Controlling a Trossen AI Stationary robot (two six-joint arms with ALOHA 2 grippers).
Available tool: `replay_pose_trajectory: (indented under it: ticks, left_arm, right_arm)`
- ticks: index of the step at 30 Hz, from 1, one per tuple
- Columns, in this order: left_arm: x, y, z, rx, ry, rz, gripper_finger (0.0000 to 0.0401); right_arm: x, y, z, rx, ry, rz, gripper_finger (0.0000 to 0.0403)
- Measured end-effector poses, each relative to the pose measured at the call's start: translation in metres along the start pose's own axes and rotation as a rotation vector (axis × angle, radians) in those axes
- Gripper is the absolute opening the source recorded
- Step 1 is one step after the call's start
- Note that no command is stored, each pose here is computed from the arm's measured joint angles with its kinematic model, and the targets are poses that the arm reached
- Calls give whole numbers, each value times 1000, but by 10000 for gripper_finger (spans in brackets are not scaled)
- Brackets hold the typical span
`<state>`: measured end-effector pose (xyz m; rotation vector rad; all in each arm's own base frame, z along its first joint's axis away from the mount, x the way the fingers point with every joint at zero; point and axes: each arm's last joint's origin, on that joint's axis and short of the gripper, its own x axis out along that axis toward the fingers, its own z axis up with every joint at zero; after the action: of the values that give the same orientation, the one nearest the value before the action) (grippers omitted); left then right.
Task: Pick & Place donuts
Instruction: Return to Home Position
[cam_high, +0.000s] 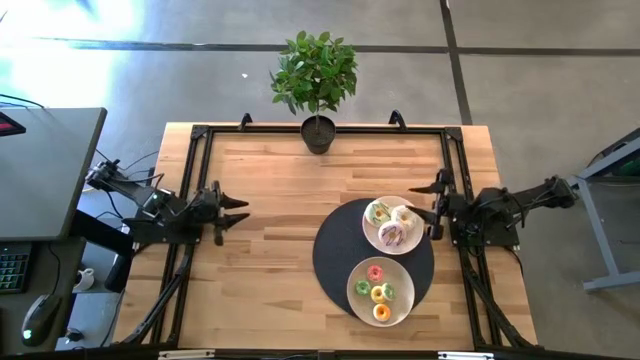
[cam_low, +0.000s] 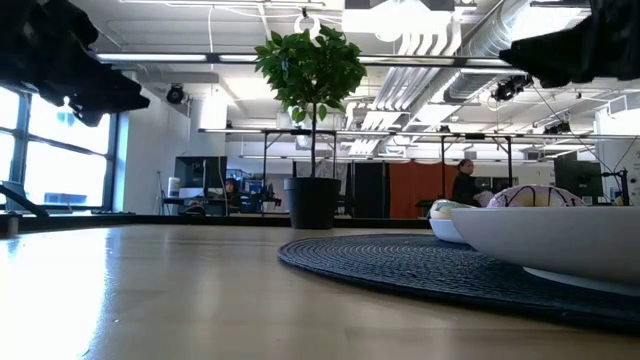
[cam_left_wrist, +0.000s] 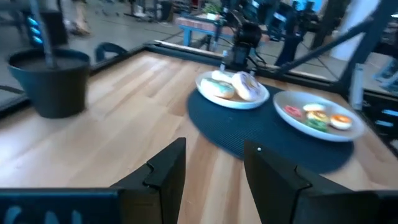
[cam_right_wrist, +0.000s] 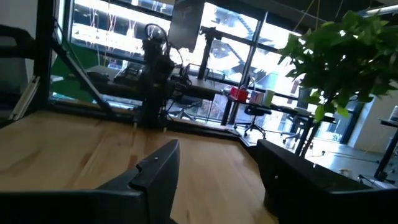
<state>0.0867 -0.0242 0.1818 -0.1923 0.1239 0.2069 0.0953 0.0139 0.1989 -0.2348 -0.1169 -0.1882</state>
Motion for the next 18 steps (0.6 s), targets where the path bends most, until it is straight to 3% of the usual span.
replay_pose_trajectory:
  ticks: [6,12,18]
  left_arm:
    - [0,-1,6,81,-53,21,158]
    - [0,-1,6,82,-58,14,158]
    - [4,-5,0,65,-119,-81,158]
  right_arm:
    - [0,5,-10,-7,3,51,209]
    - [1,6,-13,-10,10,59,211]
    - [1,6,-13,-6,6,58,209]
